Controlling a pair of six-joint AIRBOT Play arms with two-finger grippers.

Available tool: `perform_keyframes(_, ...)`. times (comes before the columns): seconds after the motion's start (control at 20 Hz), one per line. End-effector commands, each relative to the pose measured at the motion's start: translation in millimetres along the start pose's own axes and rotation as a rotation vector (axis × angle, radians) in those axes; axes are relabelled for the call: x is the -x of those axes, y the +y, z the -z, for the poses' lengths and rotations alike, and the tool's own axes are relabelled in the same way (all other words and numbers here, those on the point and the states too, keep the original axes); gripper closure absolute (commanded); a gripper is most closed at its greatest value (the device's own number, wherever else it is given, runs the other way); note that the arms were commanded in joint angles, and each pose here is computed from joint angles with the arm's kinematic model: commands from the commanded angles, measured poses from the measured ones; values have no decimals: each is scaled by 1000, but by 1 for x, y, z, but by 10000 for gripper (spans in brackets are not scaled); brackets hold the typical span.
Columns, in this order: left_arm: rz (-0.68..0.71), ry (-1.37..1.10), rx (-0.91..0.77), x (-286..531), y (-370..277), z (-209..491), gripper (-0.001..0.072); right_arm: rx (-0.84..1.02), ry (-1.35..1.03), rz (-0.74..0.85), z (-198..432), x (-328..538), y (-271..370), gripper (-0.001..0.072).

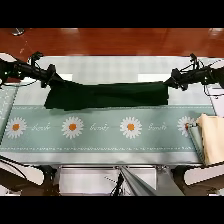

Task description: Fold the shirts.

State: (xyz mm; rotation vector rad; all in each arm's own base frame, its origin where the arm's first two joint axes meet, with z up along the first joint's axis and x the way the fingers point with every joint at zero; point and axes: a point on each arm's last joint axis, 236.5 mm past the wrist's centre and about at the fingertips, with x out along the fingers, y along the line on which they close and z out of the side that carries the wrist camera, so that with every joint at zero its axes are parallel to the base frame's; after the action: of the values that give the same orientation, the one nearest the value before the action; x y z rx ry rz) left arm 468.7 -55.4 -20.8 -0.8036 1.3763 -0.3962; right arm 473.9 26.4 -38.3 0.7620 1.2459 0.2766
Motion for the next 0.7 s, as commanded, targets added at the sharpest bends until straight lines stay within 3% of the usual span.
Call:
perform_keyframes(0.0, -10, -1, 20, -2, 12, -11, 685, -23, -6, 5, -8, -10, -8, 678)
perform_keyframes(0.15, -72, 35, 7, -14, 27, -5, 667, -49, 1, 10, -8, -18, -16, 647)
perform_keyframes(0.2, -85, 41, 1, -16, 28, -4, 401, -60, -2, 11, -9, -19, -17, 387)
perform_keyframes(0.25, -87, 52, -6, -15, 27, -1, 19, -53, -6, 11, -10, -19, -17, 62)
perform_keyframes(0.35, -116, 89, -39, -2, 30, 7, 2, -18, 16, 27, -11, -7, -20, 83)
perform_keyframes(0.55, -451, 14, -60, 74, 87, 13, 2, -58, 105, 156, 3, 30, -69, 83)
perform_keyframes(0.65, -529, -106, 27, 107, 111, 17, 3, -75, 148, 205, 15, 37, -91, 83)
